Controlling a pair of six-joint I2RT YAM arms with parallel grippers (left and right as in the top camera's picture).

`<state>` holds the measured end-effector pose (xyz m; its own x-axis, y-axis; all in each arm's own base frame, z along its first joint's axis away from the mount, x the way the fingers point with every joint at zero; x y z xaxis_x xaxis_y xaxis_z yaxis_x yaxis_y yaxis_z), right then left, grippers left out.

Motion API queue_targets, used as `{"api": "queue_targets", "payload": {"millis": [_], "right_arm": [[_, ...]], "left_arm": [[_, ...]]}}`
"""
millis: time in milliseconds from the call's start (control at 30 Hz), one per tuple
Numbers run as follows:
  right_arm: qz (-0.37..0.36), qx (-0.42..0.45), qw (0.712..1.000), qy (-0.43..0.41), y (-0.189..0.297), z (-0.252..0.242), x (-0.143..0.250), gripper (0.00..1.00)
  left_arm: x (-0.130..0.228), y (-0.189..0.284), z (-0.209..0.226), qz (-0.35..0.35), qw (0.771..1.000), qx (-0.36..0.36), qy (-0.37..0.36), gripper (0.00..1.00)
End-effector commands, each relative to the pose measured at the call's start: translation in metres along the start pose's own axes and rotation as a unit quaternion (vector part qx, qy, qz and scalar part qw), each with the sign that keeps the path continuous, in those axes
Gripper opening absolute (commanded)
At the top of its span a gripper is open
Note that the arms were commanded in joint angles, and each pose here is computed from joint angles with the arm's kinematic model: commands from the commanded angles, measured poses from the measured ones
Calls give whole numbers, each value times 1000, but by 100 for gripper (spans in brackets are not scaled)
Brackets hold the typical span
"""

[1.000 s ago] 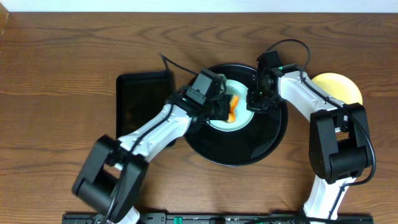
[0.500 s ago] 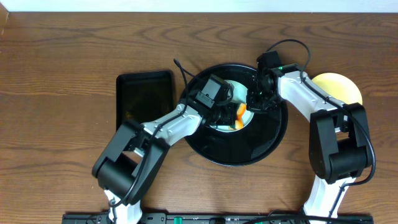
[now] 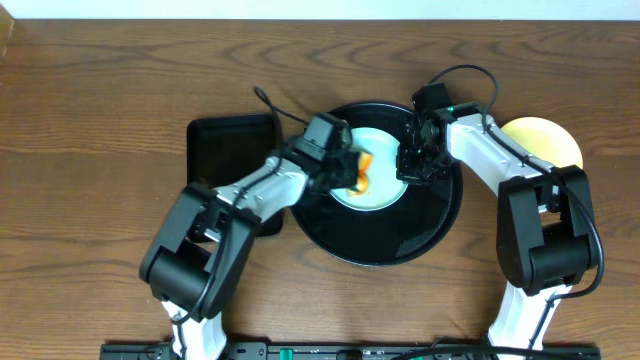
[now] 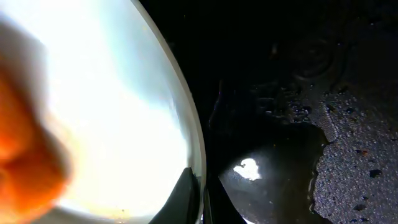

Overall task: Clean dirty plates on tray and stack at the side
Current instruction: 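Scrub the last pale green plate with the sponge, right gripper holding rim, then drag the pale green plate rightward off the tray with the right gripper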

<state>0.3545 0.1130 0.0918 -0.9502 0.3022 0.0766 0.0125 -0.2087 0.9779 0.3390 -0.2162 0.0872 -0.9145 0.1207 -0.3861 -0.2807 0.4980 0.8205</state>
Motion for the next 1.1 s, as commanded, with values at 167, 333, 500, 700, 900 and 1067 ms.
{"api": "queue_targets", "payload": {"millis": [167, 333, 500, 700, 900, 1067], "right_arm": [[29, 50, 998, 7, -18, -10, 13, 1], [29, 50, 998, 7, -18, -10, 13, 1], [28, 52, 998, 7, -18, -10, 13, 1], [20, 63, 998, 8, -17, -12, 12, 1], [13, 60, 998, 9, -18, -11, 9, 10], [12, 59, 998, 9, -18, -10, 9, 2]], "left_arm": [[-15, 20, 39, -36, 996, -74, 29, 8], [-27, 48, 33, -70, 995, -68, 27, 8], [-30, 84, 19, -89, 994, -63, 19, 8], [-11, 121, 30, -68, 981, -176, 33, 8], [6, 146, 52, -36, 960, -272, 56, 8], [11, 157, 75, -20, 951, -295, 92, 8]]}}
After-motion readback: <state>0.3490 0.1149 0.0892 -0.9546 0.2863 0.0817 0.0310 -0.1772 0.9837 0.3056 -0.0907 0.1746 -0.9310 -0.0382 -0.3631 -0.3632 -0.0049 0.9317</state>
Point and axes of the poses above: each gripper's point midway between its finger pads, its own y axis back along the fingers, its own z axis along the line the jaws close on, x = y × z, the point moved 9 cm from there along y, back along the fingers, and after that the axes turned 13 degrees about -y, right-handed, at the moved point
